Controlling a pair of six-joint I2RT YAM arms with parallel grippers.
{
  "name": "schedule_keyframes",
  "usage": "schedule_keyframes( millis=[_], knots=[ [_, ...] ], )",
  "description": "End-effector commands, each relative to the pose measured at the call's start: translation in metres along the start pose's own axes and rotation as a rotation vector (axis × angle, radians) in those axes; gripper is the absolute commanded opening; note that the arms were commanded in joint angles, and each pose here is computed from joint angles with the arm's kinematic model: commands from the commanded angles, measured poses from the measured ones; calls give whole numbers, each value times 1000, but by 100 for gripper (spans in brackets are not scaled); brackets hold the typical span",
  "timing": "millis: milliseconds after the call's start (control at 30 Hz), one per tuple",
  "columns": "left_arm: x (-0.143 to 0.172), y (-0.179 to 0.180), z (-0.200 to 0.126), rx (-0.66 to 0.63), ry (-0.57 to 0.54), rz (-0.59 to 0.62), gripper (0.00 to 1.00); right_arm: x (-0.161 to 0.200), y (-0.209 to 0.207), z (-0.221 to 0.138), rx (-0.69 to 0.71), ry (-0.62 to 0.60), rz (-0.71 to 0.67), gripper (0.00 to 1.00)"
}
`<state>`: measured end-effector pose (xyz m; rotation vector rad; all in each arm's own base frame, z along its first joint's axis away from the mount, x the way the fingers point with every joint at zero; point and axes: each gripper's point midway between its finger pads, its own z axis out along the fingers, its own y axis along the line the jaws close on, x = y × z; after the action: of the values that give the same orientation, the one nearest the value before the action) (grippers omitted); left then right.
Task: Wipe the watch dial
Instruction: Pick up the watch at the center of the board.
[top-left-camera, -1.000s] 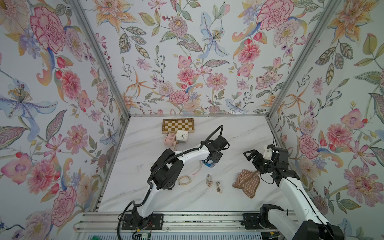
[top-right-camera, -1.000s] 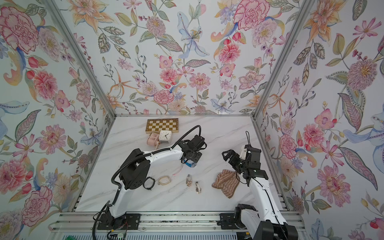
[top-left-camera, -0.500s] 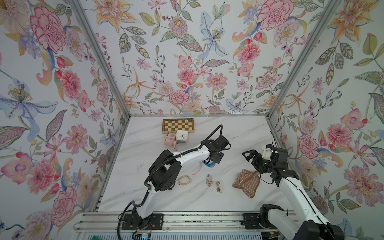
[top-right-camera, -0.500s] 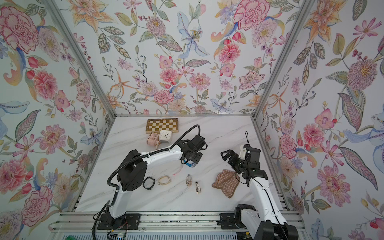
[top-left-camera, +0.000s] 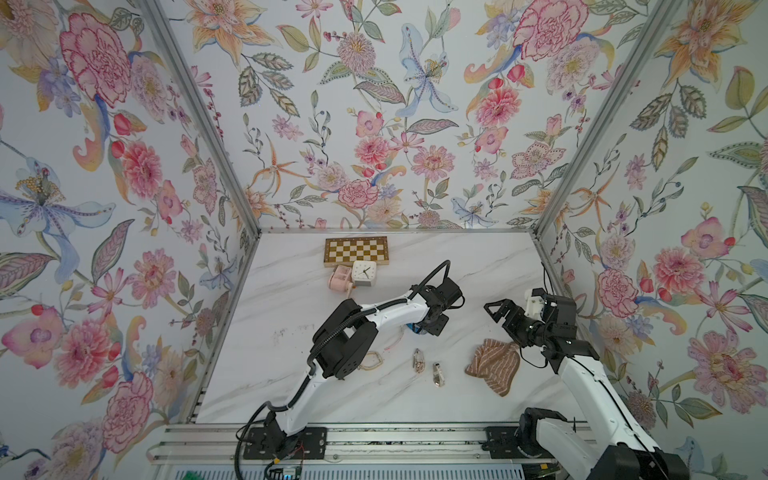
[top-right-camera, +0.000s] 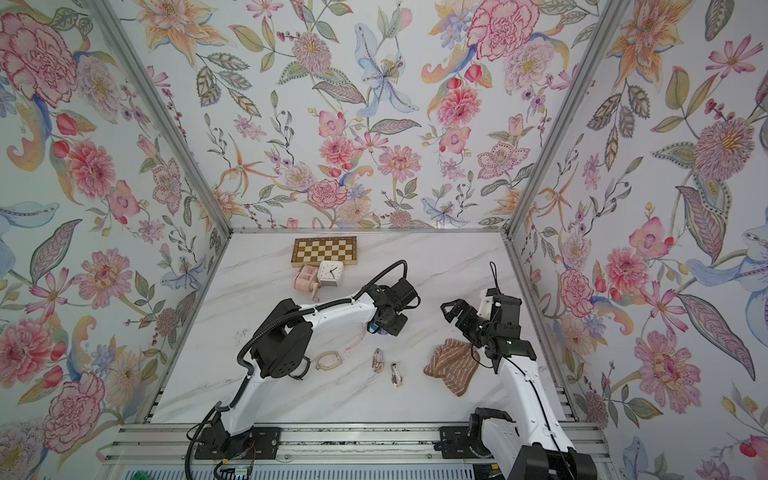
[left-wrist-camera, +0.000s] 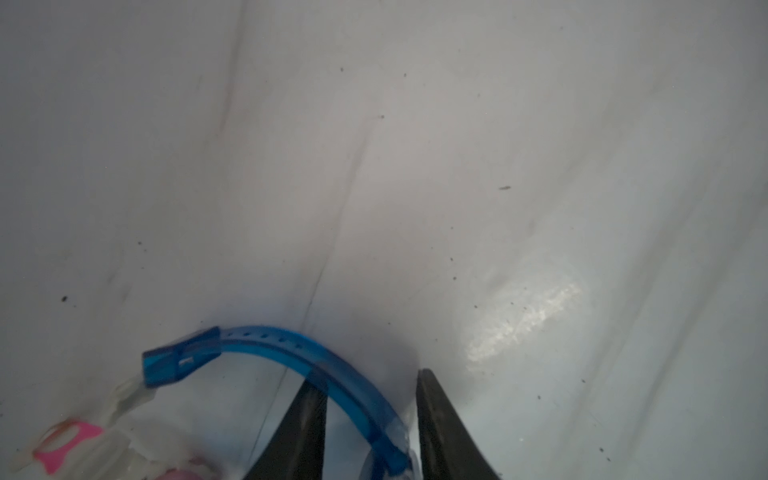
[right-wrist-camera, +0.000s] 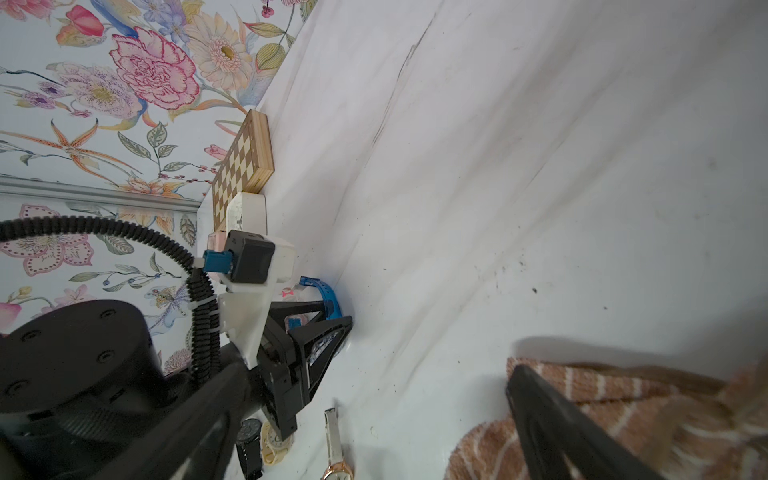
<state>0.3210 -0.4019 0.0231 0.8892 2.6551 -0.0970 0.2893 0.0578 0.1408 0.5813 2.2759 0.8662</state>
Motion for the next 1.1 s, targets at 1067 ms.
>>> schedule_keyframes(
  millis=[1067],
  knots=[
    [-27, 1, 19, -62, 38, 125, 33, 9, -1, 4, -19, 16, -2, 100]
  ],
)
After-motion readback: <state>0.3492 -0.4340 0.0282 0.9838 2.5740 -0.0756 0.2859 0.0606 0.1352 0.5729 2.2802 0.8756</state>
